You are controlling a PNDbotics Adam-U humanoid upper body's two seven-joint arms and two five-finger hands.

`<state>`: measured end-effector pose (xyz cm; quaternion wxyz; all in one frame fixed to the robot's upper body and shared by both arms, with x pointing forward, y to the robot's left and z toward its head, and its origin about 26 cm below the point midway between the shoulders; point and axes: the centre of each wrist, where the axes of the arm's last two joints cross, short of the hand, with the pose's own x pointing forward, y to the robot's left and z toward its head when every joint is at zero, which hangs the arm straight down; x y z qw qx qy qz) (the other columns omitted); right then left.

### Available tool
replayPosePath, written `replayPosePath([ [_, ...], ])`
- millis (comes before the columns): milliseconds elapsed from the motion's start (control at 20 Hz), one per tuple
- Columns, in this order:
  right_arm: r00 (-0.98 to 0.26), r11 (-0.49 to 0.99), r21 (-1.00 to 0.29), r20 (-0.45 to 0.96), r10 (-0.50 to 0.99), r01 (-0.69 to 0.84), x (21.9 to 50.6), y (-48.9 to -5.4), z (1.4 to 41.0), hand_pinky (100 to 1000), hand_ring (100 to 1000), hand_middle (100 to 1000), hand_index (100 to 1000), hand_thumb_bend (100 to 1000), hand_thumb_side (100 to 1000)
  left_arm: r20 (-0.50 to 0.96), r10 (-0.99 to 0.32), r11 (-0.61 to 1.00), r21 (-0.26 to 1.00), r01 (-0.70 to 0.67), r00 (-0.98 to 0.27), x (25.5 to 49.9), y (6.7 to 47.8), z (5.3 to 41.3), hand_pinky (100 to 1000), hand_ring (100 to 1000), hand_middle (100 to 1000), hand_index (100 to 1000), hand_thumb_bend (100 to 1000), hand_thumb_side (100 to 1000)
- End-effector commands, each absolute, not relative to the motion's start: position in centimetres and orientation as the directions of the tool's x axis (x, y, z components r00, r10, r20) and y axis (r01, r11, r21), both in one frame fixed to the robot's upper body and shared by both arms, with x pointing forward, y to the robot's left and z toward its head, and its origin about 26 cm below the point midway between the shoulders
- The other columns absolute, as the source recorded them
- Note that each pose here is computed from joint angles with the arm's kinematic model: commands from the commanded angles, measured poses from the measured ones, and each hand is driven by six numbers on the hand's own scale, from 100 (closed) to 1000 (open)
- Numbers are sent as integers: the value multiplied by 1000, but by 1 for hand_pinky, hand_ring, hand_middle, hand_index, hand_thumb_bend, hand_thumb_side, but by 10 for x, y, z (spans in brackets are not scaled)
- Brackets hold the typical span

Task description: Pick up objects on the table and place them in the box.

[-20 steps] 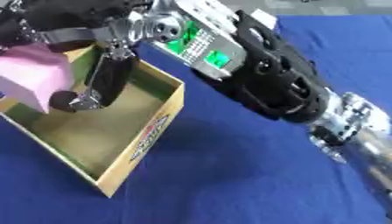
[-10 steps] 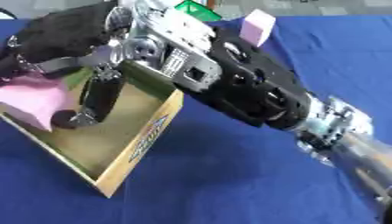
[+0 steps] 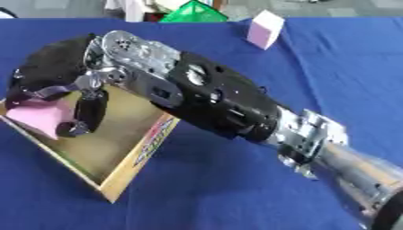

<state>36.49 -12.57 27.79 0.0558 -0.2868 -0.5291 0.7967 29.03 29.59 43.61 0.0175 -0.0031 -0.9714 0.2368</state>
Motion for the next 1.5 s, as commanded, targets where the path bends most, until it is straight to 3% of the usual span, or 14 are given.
replayPosePath([
  [50, -800, -452, -854, -450, 398, 255, 373, -125, 278, 672, 741, 720, 841, 100, 260, 13, 3, 895, -445, -3, -1000, 286, 297, 441, 810, 773, 701, 899, 680, 839],
  [250, -784, -491, -832, -477, 398, 258, 381, -128, 271, 752, 825, 800, 888, 293, 296, 16, 0, 895, -445, -8, -1000, 287, 297, 440, 809, 773, 701, 899, 680, 840],
  [300, -783, -497, -828, -482, 394, 260, 381, -129, 272, 804, 886, 845, 916, 392, 318, 17, -1, 895, -446, -9, -1000, 287, 297, 440, 809, 773, 701, 898, 680, 840],
  [550, -771, -522, -809, -506, 387, 269, 378, -132, 280, 904, 1000, 937, 966, 511, 369, 18, -1, 895, -447, -10, -1000, 287, 298, 439, 810, 773, 702, 898, 679, 840],
  [700, -761, -476, -832, -498, 416, 284, 373, -135, 292, 894, 978, 911, 956, 464, 364, 20, -4, 894, -447, -13, -1000, 287, 298, 439, 810, 775, 701, 898, 679, 840],
  [950, -751, -281, -893, -449, 485, 353, 354, -147, 324, 851, 916, 856, 926, 268, 350, 26, -9, 894, -448, -20, -1000, 288, 299, 438, 810, 775, 701, 898, 678, 841],
  [1200, -717, -113, -913, -380, 584, 392, 337, -180, 359, 833, 890, 840, 918, 236, 376, 28, -19, 893, -449, -30, -999, 288, 301, 437, 811, 775, 701, 898, 678, 840],
  [1500, -627, -55, -922, -303, 717, 382, 334, -230, 379, 830, 888, 841, 919, 236, 398, 30, -32, 893, -448, -42, -999, 288, 304, 436, 811, 774, 700, 898, 678, 841],
])
